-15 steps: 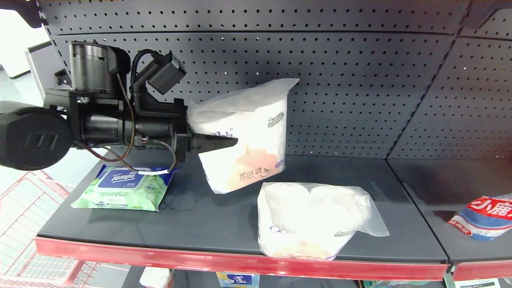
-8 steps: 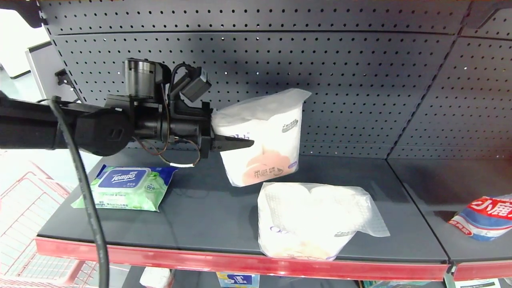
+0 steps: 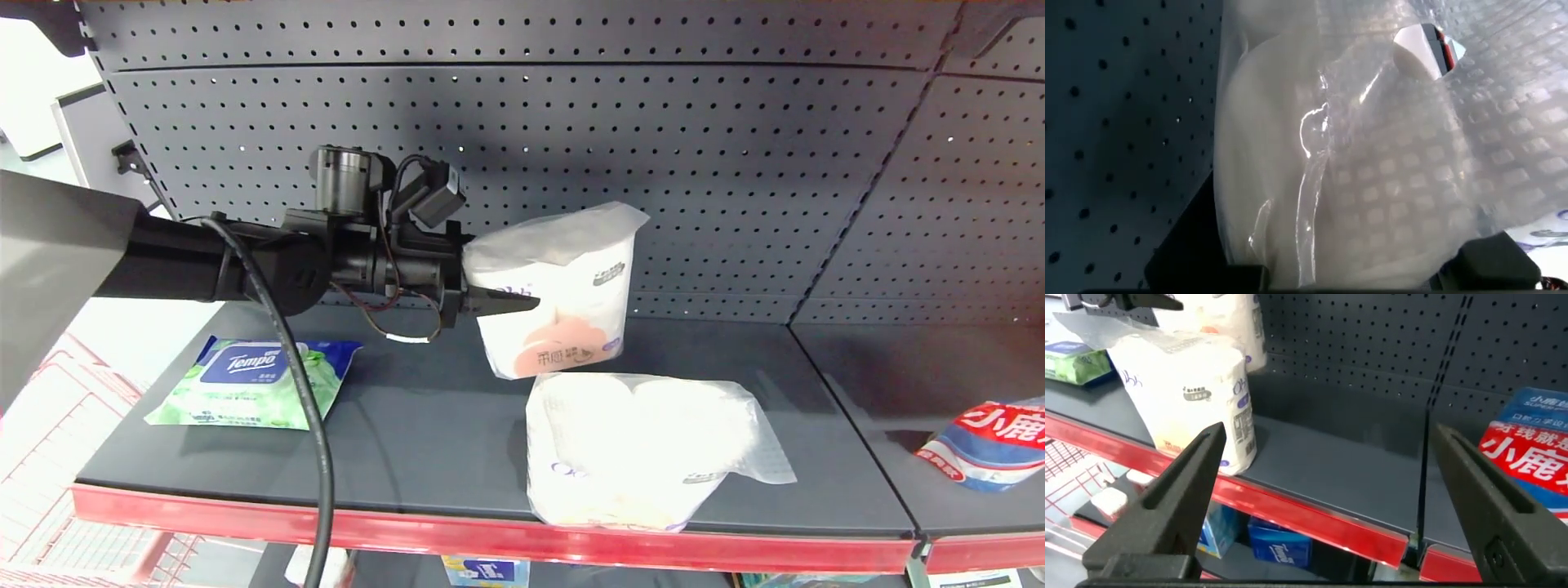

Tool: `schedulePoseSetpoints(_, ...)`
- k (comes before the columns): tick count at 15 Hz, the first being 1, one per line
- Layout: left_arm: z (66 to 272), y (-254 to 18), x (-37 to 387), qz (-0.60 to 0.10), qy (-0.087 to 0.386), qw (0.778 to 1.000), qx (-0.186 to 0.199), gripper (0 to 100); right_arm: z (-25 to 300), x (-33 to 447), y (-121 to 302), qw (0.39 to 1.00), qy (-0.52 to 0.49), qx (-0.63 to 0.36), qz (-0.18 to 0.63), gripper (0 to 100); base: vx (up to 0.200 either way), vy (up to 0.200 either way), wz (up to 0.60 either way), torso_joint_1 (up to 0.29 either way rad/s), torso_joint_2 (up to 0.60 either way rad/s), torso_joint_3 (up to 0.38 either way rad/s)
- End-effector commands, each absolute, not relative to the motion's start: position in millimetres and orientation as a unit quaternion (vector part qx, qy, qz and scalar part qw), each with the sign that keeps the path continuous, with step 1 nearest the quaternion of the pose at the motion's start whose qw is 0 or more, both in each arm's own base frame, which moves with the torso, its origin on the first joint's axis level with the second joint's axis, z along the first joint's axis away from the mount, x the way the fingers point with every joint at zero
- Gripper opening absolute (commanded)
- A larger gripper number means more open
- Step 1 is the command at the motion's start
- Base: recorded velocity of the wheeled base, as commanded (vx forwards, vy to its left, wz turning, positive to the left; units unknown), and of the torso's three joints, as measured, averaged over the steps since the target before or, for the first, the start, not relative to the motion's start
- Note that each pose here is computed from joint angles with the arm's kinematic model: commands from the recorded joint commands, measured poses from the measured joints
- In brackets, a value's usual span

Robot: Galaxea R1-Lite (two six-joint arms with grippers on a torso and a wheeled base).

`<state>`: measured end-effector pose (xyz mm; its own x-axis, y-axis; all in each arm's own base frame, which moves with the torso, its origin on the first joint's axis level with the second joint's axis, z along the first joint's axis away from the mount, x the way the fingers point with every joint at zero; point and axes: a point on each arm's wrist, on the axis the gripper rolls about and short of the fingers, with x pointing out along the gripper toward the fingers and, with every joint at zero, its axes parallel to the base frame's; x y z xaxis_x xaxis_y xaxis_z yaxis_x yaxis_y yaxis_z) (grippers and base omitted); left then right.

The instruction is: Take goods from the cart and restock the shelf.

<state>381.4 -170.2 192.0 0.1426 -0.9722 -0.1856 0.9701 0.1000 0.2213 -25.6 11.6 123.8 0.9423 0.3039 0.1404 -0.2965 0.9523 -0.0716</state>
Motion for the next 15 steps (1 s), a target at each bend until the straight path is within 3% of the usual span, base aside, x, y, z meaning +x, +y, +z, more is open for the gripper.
schedulePoseSetpoints(1, 184.4, -176.9, 383.8, -0.660, 0.001, 0.737, 0.145, 0, 123.0, -24.6, 11.5, 0.985, -0.071, -0.023, 0.153, 100, 0.000, 0.000, 0.00, 0.000, 0.00, 0.000)
schedulePoseSetpoints(15, 154.2, -201.7, 402.6, -0.675, 0.019, 0.725, 0.139, 0, 114.2, -21.7, 11.2, 0.987, -0.056, -0.023, 0.152, 100, 0.000, 0.000, 0.00, 0.000, 0.00, 0.000)
